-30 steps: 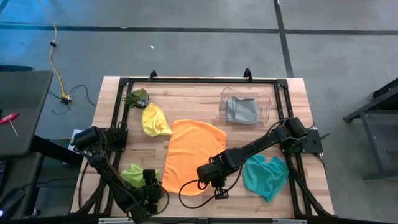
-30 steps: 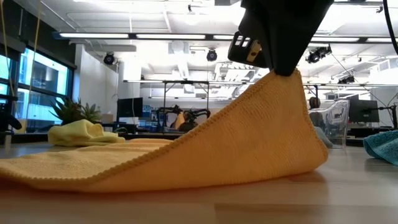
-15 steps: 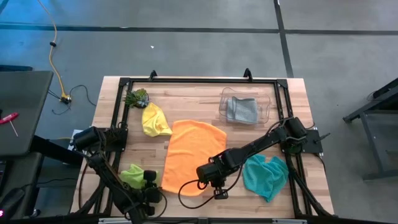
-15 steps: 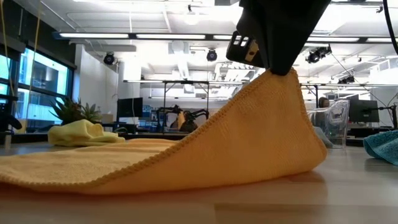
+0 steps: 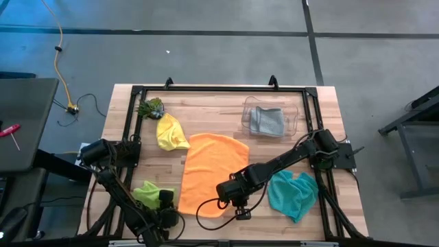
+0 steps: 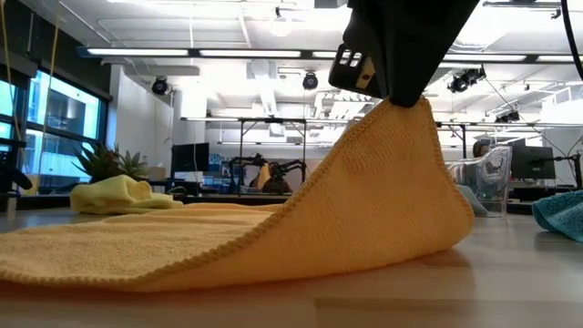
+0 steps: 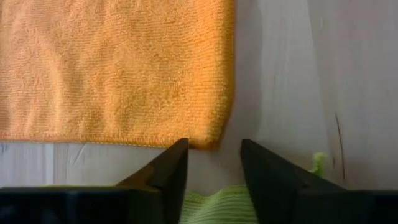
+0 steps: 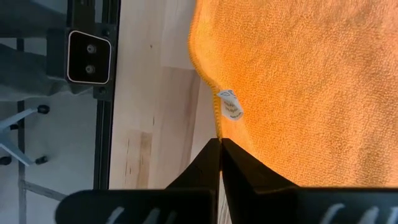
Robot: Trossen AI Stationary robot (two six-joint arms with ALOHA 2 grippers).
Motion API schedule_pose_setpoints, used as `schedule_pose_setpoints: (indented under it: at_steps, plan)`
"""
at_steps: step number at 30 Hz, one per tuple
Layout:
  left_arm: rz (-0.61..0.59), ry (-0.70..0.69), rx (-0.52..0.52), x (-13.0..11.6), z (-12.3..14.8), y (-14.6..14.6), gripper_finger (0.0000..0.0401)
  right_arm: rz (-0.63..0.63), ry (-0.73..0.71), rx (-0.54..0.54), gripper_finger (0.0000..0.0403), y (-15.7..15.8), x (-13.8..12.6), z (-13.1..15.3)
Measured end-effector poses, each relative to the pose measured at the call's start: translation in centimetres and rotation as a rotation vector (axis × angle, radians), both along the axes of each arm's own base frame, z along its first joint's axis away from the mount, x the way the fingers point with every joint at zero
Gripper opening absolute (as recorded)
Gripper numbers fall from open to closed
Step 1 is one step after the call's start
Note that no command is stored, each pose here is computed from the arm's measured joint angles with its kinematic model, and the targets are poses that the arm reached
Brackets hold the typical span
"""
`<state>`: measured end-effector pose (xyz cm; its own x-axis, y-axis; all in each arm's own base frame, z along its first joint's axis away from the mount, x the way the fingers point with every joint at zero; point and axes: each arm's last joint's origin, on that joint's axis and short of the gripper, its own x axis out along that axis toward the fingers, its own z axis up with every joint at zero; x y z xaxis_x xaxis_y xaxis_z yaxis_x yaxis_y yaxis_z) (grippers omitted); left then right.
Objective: Fold microfiber towels
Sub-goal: Fold the orange microfiber towel
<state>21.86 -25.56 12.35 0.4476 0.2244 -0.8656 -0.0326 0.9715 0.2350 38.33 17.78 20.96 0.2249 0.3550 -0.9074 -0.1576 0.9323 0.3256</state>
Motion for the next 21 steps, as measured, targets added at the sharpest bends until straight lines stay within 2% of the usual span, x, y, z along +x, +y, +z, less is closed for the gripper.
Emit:
schedule_pose_setpoints:
  at_steps: [5,9,21]
  plan:
    - [-0.004,-0.006,-0.005,0.1,-0.1,-0.1,0.0197,0.0,0.0,0.0,0.0,0.0,0.0,0.0]
    - [-0.043,-0.016,0.01,0.4,-0.1,-0.1,0.0202,-0.007,0.003,0.002,0.0,0.0,0.0,0.0]
    - [-0.045,0.012,0.01,2.1,-0.1,1.2,0.0116,-0.014,0.0,0.008,0.0,0.0,0.1,0.0]
